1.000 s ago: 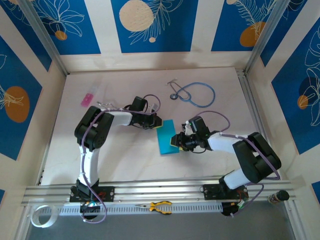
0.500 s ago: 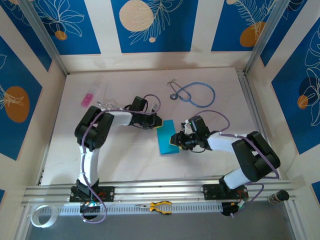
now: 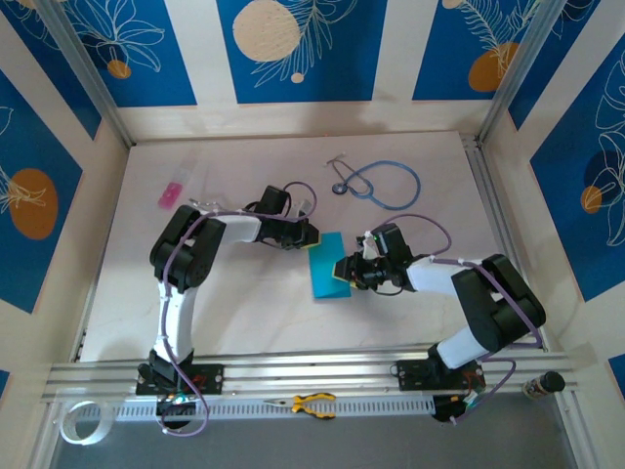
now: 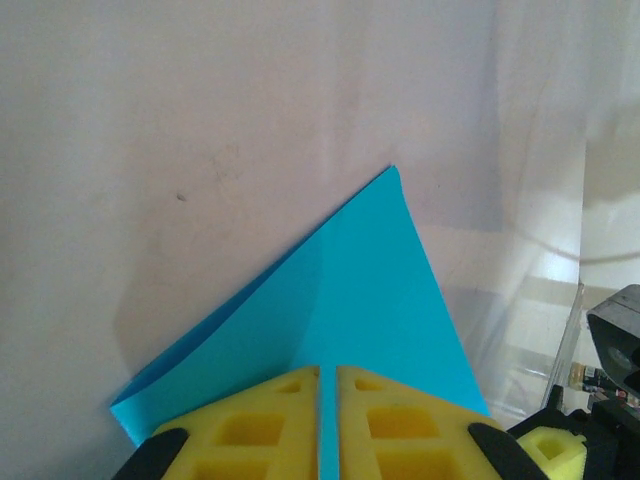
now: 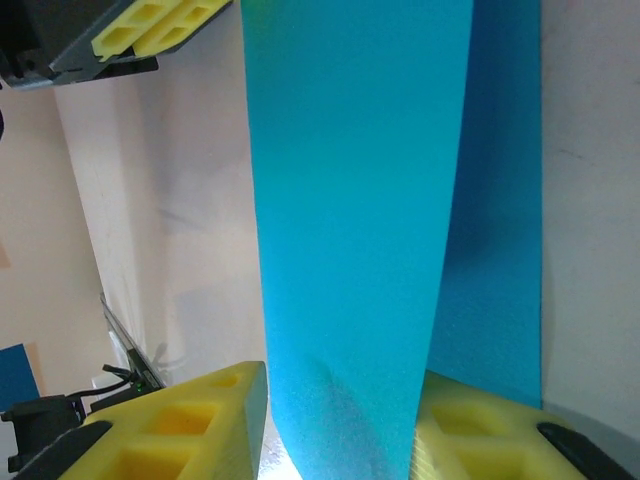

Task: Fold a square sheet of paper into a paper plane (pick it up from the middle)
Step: Fold the triangle a second time at the center of the table.

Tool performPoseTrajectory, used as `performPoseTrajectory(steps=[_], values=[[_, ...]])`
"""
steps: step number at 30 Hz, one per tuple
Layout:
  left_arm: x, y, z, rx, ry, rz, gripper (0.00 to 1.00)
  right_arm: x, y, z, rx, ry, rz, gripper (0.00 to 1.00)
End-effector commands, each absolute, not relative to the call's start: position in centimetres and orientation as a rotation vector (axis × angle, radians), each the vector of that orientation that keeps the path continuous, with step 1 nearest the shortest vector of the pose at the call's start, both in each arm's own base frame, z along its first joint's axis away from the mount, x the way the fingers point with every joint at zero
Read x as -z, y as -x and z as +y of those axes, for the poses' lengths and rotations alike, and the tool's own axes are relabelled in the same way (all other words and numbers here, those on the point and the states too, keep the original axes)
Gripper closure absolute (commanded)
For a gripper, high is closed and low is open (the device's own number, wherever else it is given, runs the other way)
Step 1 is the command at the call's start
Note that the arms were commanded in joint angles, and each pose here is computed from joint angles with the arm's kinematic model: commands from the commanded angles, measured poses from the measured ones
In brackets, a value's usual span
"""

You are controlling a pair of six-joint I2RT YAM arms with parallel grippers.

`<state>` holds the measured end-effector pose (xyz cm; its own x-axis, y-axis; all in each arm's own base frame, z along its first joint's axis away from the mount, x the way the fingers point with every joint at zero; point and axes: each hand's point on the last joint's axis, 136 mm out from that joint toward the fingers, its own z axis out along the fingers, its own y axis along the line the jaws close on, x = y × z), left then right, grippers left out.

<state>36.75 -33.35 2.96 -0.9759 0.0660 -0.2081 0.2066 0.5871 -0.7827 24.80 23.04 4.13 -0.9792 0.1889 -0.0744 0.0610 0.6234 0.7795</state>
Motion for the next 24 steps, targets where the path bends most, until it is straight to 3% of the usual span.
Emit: performPoseTrajectory(steps=[1, 17, 24], values=[[-1.1, -36.2, -33.0, 1.313, -0.248, 2.714, 0.86, -4.2, -24.9, 23.3, -1.327, -0.214, 2.698, 0.65], [-1.0, -36.1, -32.9, 1.304, -0.24, 2.727, 0.86, -3.9, -25.7, 23.1, -1.385, -0.216, 2.698, 0.69], [-2.0, -36.2, -33.3, 1.324, -0.266, 2.712, 0.86, -3.9, -25.5, 23.1, -1.418, -0.214, 2.694, 0.8]])
